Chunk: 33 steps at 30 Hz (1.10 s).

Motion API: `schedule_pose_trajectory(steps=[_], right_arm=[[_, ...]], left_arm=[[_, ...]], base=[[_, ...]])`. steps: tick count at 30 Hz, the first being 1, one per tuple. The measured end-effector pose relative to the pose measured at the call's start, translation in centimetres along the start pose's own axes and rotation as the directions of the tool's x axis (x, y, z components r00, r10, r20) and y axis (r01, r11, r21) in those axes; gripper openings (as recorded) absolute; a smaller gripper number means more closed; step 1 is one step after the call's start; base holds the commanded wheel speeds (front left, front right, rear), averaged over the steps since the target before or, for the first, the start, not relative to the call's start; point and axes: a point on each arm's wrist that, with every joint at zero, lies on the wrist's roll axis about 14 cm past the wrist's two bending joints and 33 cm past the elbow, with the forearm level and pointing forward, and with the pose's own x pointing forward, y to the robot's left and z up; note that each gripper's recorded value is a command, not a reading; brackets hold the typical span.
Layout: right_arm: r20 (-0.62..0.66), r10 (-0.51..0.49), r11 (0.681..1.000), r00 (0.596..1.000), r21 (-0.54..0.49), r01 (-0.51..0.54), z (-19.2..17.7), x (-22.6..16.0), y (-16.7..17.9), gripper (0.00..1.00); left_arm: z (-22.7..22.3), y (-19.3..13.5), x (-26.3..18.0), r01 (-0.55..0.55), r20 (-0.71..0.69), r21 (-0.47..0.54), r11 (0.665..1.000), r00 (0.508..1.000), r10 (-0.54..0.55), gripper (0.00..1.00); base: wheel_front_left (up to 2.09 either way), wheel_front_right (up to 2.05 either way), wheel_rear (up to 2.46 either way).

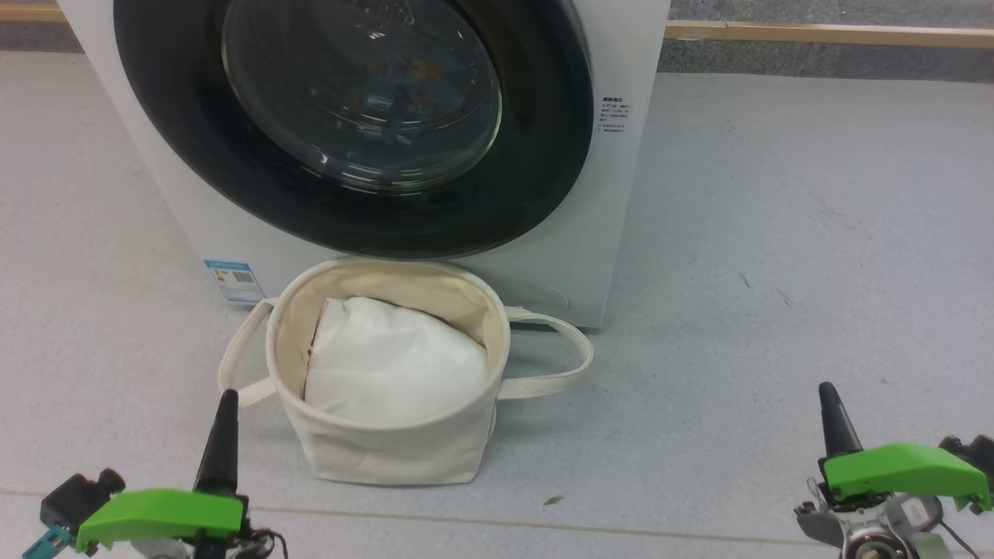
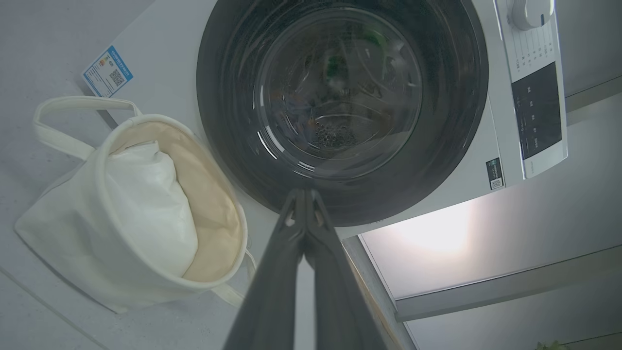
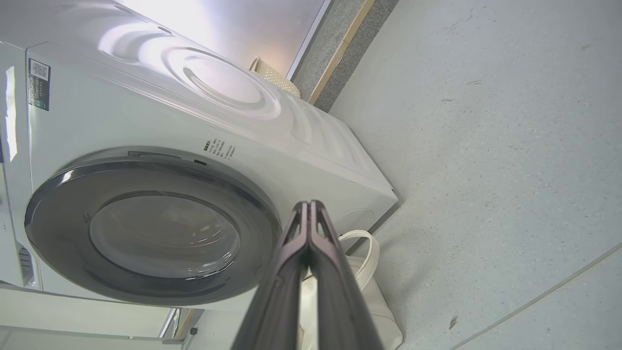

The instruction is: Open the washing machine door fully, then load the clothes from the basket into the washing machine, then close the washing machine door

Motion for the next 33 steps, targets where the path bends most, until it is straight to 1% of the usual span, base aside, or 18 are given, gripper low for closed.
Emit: schedule_pose_trajectory(steps=[6, 16, 26, 33], right_arm=[[0.004, -0.003, 0.998, 1.0, 0.063, 0.003, 0.21, 0.01, -0.04, 0.0], [0.009, 0.001, 0.984, 1.0, 0.18, -0.002, 0.37, 0.04, 0.17, 0.0], [0.014, 0.004, 0.961, 1.0, 0.278, -0.007, 0.73, -0.04, 0.15, 0.0], [0.012, -0.004, 0.938, 1.0, 0.346, 0.0, 0.69, -0.37, -0.27, 0.0]], left_arm=[[-0.12, -0.3, 0.04, 0.006, -0.004, -0.061, 0.998, 1.0, -0.006, 0.0], [-0.4, -0.14, -0.28, 0.0, -0.012, -0.163, 0.987, 1.0, -0.002, 0.0], [-0.39, -0.4, -0.33, 0.008, -0.012, -0.257, 0.966, 1.0, -0.012, 0.0], [-0.77, -0.41, -0.57, 0.007, -0.025, -0.322, 0.947, 1.0, -0.016, 0.0]], base=[[0.0, 0.0, 0.0], [0.0, 0.0, 0.0], [0.0, 0.0, 0.0], [0.0, 0.0, 0.0]])
